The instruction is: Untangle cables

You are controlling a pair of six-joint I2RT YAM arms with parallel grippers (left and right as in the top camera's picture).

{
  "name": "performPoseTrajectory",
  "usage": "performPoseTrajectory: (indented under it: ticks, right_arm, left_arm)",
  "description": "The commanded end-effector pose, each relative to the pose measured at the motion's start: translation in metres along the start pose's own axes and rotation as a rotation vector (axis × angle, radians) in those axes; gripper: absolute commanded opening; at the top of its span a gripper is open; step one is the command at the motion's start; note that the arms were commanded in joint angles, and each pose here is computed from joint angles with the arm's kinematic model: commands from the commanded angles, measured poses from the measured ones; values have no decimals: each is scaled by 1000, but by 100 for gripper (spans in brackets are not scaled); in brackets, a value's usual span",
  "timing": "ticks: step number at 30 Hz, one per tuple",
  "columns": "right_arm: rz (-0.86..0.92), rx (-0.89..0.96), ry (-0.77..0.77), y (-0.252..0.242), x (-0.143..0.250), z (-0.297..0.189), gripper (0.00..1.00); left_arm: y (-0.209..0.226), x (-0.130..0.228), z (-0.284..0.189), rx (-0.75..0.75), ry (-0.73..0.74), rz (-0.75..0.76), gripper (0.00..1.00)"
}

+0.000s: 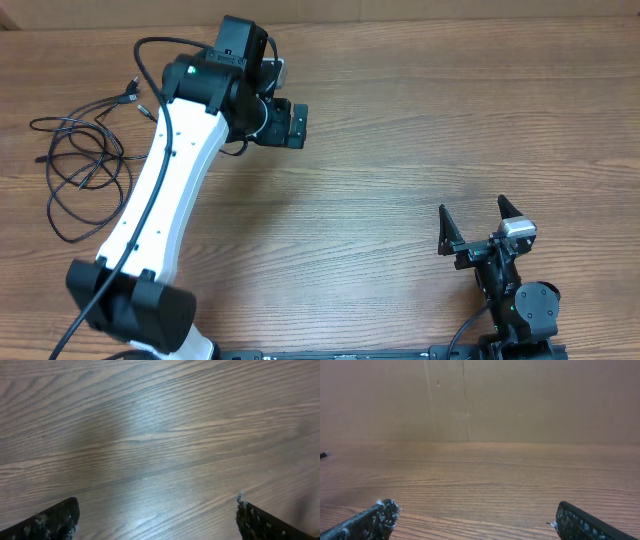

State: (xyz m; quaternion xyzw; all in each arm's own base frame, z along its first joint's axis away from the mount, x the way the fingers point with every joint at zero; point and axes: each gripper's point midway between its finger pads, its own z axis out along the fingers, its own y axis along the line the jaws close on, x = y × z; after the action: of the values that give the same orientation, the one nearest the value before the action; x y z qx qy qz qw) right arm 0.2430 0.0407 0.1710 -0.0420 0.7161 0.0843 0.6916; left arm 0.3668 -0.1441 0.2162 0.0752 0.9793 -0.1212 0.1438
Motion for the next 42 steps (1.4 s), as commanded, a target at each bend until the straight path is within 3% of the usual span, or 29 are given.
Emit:
performPoseTrajectory:
  ticks: [1,8,15,21,30,42]
  right_arm:
    - [-8,-9,-5,2,2,0,100]
    - [-8,-9,-5,2,2,0,100]
    - [-8,-9,-5,2,2,0,100]
    - [-8,-9,-5,2,2,0,100]
    - [-8,-9,-5,2,2,0,100]
    - [-8,-9,-4,2,2,0,100]
  left_arm:
    - [-5,0,-14,-18,-45,44,100]
    - [-25,-18,-12,5,-136,121,100]
    - [-74,-48,13,84,-313,241,100]
    - [-98,-43,47,115,-370,372,99]
    - [-87,-17,82,126,-404,383,99]
    - [-62,7,67,129,-533,349,100]
